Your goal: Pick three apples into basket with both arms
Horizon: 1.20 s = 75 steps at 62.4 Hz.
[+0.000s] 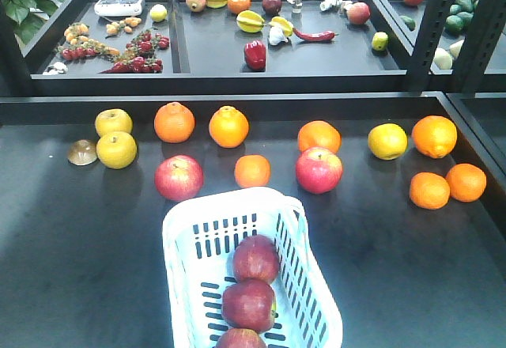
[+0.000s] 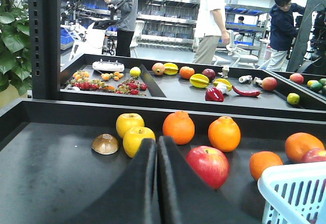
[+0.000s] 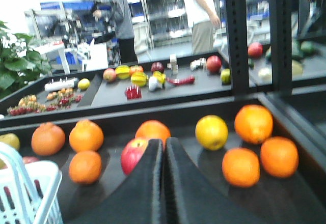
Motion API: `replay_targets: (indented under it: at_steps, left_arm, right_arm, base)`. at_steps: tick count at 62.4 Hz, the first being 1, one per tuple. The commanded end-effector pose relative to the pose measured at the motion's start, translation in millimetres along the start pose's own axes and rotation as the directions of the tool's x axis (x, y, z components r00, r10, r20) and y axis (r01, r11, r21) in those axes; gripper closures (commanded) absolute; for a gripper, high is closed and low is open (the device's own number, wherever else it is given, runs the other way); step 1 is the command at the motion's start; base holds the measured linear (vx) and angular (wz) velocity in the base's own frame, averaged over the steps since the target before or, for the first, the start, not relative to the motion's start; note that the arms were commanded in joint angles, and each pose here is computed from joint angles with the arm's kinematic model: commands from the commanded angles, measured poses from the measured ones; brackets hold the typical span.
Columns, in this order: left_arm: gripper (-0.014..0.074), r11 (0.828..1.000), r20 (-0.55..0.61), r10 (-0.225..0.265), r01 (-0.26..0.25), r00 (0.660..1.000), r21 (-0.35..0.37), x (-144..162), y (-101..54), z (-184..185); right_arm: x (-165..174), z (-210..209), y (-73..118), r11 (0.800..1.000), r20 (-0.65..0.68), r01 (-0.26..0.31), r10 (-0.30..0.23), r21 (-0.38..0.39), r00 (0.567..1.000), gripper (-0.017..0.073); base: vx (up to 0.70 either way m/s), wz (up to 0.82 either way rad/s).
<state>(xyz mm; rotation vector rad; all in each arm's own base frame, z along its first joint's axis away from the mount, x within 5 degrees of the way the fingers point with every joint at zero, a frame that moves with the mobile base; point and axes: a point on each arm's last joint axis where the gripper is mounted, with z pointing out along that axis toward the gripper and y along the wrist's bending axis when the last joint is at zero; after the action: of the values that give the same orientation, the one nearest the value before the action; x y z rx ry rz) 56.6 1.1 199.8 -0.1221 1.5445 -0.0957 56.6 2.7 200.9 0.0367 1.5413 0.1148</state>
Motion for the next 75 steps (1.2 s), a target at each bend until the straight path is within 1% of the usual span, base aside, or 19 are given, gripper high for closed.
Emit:
replay_targets:
  at_steps: [1, 5, 13, 17, 75]
  left_arm:
    - [0.0599, 1.0, 0.11, -0.004, 0.002, 0.994, 0.018, -15.9, -2.5, -2.6]
    - [0.0599, 1.0, 0.11, -0.004, 0.002, 0.994, 0.018, -15.9, -2.5, -2.6]
    - [0.0599, 1.0, 0.11, -0.004, 0.002, 0.994, 0.018, -15.9, -2.5, -2.6]
    - [0.0599, 1.0, 0.11, -0.004, 0.002, 0.994, 0.018, -15.9, -2.5, -2.6]
    - [0.0599, 1.0, 0.11, -0.004, 0.002, 0.994, 0.018, -15.9, -2.5, -2.6]
  right_arm:
    - [-4.6, -0.9, 0.9, 0.999, 0.099, 0.045, -0.044, -0.008, 0.994, 0.0564]
    - [-4.8, -0.9, 1.0, 0.998, 0.101, 0.055, -0.054, -0.008, 0.993, 0.0564]
    - [-4.8, -0.9, 1.2, 0.995, 0.101, 0.104, -0.103, -0.005, 0.99, 0.0564]
    - [-4.8, -0.9, 1.2, 0.994, 0.101, 0.112, -0.111, -0.005, 0.989, 0.0564]
    - [-5.0, -0.9, 1.2, 0.994, 0.097, 0.112, -0.111, -0.004, 0.989, 0.0564]
  base:
    - [0.0, 0.0]
    - [0.0, 0.0]
    - [0.0, 0.0]
    - [0.0, 0.0]
    - [0.0, 0.0]
